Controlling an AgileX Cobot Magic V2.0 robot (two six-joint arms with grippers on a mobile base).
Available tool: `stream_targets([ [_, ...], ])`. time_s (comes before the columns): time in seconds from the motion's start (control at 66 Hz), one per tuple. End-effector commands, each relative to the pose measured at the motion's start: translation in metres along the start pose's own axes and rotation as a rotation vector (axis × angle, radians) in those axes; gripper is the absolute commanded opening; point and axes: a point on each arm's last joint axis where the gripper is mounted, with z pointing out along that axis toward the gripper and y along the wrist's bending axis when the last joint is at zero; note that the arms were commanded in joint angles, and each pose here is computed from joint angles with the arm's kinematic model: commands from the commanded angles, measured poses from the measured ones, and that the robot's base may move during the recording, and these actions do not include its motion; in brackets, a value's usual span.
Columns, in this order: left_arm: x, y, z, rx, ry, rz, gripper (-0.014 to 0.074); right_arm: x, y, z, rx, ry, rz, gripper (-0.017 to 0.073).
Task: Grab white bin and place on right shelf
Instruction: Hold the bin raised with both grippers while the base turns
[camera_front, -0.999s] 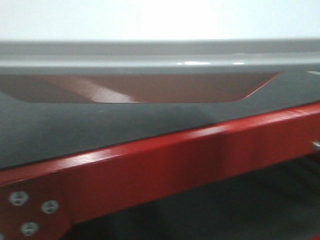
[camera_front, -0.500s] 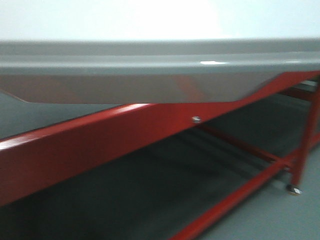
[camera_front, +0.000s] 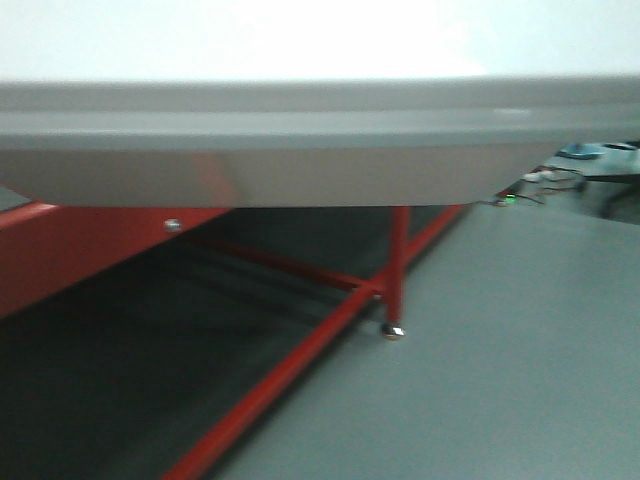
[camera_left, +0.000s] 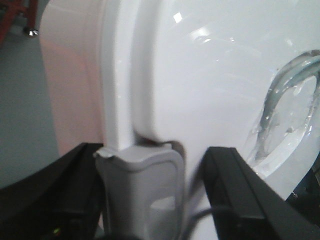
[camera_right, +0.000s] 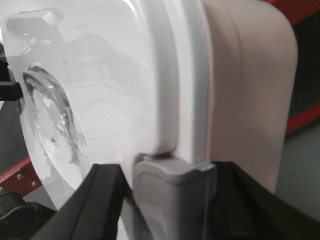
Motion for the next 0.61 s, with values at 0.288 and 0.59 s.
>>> stream_targets([
  [0.288, -0.0057, -0.0268, -0.0075, 0.207, -0.027, 0.004, 0.0283, -0.0103, 0.0295, -0.0073, -0.224, -0.066, 0.019, 0.0423],
  [0.59, -0.0057, -0.0268, -0.0075, 0.207, -0.027, 0.004, 0.0283, -0.0103, 0.0295, -0.0073, -0.224, -0.066, 0.019, 0.0423],
])
